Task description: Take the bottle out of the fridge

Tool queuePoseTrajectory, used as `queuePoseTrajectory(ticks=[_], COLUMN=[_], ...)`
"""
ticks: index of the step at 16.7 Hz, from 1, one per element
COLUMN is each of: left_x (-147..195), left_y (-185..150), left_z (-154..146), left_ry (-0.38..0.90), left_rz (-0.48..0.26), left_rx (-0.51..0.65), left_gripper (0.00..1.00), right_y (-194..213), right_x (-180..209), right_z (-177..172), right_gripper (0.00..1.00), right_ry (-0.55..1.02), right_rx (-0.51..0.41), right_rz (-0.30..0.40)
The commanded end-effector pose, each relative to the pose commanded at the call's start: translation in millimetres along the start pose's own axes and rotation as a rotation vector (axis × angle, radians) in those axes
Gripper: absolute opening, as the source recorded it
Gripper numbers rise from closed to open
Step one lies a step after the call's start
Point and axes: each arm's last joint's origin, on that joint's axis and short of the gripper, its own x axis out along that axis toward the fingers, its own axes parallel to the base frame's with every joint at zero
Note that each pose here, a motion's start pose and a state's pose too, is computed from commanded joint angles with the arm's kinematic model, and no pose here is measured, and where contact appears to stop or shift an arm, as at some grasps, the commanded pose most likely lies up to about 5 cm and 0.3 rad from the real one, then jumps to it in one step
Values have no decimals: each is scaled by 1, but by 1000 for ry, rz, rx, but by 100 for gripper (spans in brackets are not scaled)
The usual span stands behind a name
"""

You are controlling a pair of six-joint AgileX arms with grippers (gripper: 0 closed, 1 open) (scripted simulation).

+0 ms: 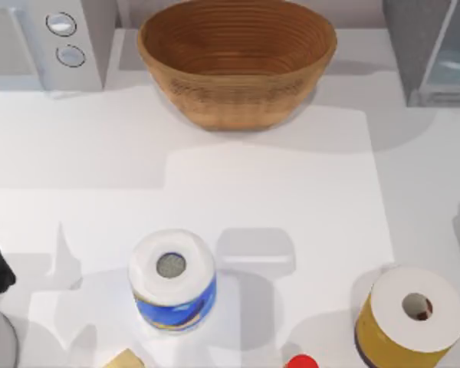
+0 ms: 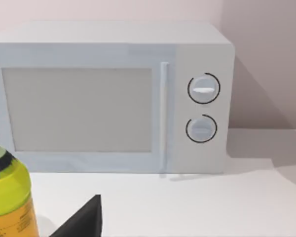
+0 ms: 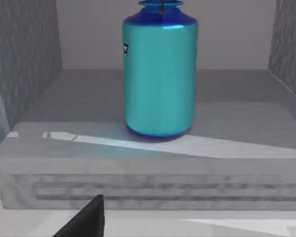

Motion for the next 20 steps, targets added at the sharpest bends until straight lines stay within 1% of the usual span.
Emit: queuePoseTrajectory(ticks=[4, 7, 10, 12, 17, 20], left_x=[0, 0, 0, 0, 0, 0], left_y=[0, 0, 0, 0, 0, 0], left_z=[0, 0, 0, 0, 0, 0], left_ry=[0, 0, 0, 0, 0, 0], left_rz=[0, 0, 0, 0, 0, 0], left_rx=[0, 0, 0, 0, 0, 0], left_gripper=[100, 100, 100, 100, 100, 100], right_y=[-5, 1, 14, 21, 20, 20], right_x=[69, 125, 163, 174, 175, 190], right_z=[0, 2, 2, 1, 2, -1], right_gripper=[100, 100, 100, 100, 100, 100], right_ry=[-16, -32, -24, -17, -18, -10], right_rx=[-9, -10, -5, -3, -3, -1], right_rz=[-1, -5, -8, -9, -11, -9])
